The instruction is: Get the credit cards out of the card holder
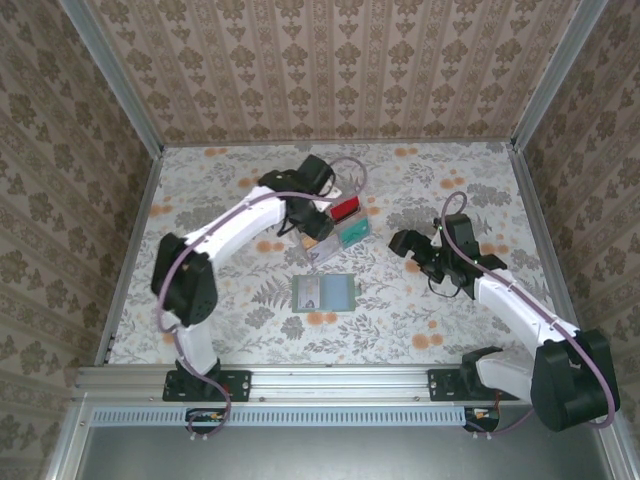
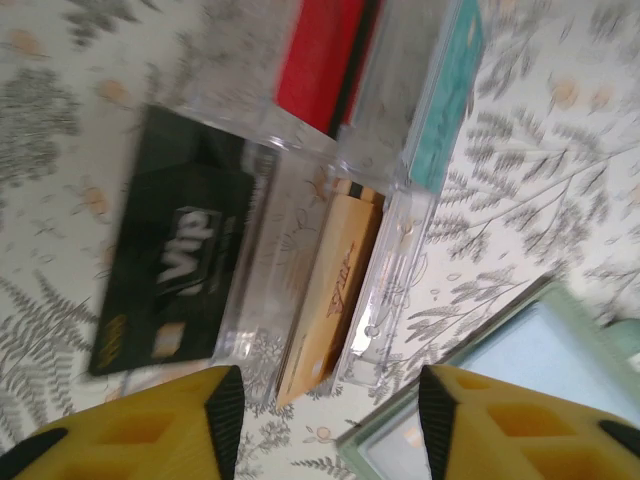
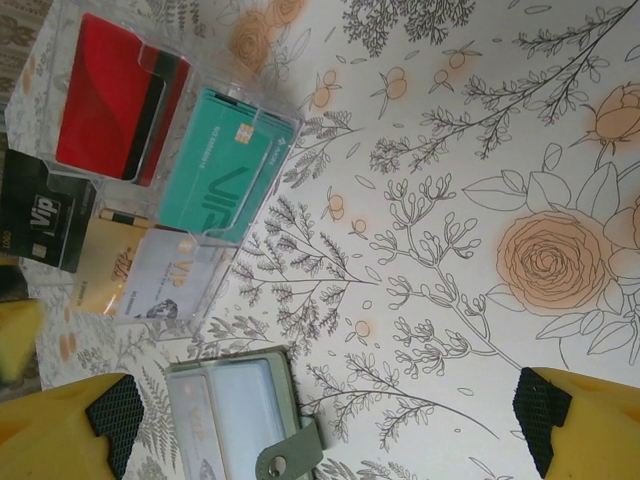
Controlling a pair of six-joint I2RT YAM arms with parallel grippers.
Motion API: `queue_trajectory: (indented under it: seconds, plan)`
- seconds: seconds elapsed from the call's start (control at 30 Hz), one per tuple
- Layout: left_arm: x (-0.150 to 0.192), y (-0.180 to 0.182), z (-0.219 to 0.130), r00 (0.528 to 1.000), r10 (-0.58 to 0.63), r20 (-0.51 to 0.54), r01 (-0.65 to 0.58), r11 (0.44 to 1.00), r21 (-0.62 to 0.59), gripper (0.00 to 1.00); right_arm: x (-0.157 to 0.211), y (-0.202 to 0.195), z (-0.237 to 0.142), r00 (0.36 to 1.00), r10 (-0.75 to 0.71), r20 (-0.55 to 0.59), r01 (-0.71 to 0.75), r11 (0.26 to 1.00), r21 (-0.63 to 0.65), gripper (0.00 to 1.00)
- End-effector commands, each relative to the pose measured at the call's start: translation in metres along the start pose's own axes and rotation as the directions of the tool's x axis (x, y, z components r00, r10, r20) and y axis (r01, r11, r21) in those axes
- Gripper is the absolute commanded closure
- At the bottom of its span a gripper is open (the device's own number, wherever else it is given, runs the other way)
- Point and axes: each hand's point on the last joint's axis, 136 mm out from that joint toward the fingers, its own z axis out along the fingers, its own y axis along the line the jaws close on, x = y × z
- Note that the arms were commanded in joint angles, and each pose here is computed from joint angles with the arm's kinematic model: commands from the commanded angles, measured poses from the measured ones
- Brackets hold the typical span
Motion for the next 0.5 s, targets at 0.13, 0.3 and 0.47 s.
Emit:
queue_trajectory:
  seconds: [0.13,0.3,0.47]
  plan:
    - [0.016,0.02,-0.054,0.943,-0.277,0.184,0.277,0.96,0.028,0.28,0.023,0.034,0.015,0.989,-0.129,-0.071,0.129,0.992,-0.014,0.03]
    - [0.055,0.036,-0.065,0.88,-0.407,0.245,0.407,0.912,0.05,0.11,0.055,0.071,0.036,0.958,-0.244,-0.152,0.239,0.97,-0.049,0.07]
    - [0.095,0.043,-0.062,0.807,-0.544,0.229,0.537,0.838,0.097,0.0,0.095,0.1,0.065,0.919,-0.299,-0.257,0.293,0.954,-0.064,0.17]
